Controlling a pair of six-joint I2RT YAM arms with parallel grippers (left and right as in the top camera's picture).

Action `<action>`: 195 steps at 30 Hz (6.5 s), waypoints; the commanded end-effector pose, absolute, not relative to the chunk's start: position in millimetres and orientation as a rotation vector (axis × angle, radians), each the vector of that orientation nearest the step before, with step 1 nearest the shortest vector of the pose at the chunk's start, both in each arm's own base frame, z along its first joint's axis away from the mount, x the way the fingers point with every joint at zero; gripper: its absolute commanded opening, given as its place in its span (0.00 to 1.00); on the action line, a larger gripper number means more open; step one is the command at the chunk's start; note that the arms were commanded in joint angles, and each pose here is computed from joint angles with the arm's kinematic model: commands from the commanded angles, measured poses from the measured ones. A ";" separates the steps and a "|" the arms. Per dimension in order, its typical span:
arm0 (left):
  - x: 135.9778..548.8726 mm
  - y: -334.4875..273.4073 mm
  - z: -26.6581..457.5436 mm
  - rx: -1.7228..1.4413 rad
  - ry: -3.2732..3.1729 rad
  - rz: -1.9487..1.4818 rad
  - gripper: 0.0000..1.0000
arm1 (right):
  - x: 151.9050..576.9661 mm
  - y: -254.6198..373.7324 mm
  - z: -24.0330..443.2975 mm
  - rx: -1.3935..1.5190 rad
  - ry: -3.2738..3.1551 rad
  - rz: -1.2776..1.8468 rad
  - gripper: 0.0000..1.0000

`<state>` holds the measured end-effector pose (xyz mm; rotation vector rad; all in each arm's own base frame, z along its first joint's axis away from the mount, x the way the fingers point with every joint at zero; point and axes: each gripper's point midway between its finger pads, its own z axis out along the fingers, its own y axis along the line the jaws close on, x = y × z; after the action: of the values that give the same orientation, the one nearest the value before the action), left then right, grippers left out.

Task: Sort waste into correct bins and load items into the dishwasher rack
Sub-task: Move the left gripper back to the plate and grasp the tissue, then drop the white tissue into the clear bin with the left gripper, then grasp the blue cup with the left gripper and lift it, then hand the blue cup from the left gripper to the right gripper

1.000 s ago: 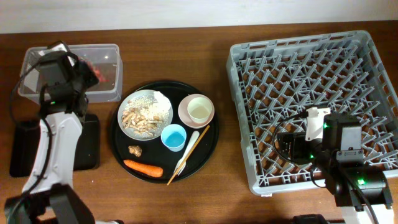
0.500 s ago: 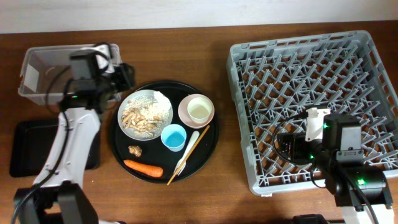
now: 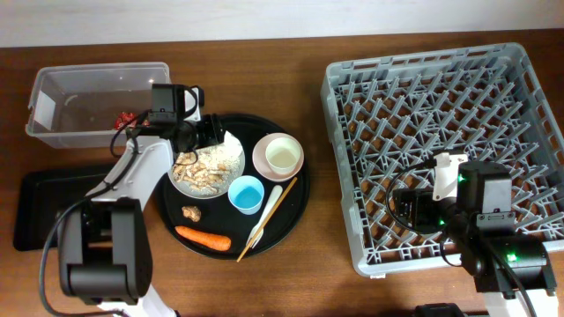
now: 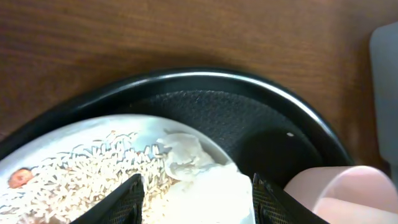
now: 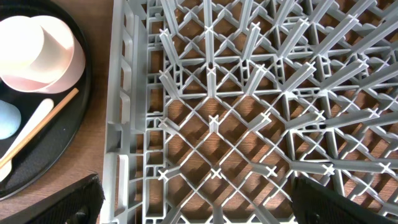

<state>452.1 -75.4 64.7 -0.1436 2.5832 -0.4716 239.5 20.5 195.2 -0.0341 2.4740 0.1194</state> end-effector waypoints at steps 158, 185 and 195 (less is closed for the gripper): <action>323.0 -243.3 286.1 0.712 2.123 -1.825 0.00 | 247.1 168.1 277.3 -0.956 1.739 1.098 0.99; 292.0 -276.9 265.7 0.793 2.280 -1.786 0.00 | 265.3 167.7 294.7 -1.008 1.607 0.975 0.88; 286.4 -280.3 285.0 0.820 2.166 -1.922 0.00 | 261.8 169.3 296.9 -1.019 1.589 0.999 0.84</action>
<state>290.4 -278.5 273.6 0.8090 2.2221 -1.8403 265.0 165.7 286.1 -0.9897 1.6360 0.9845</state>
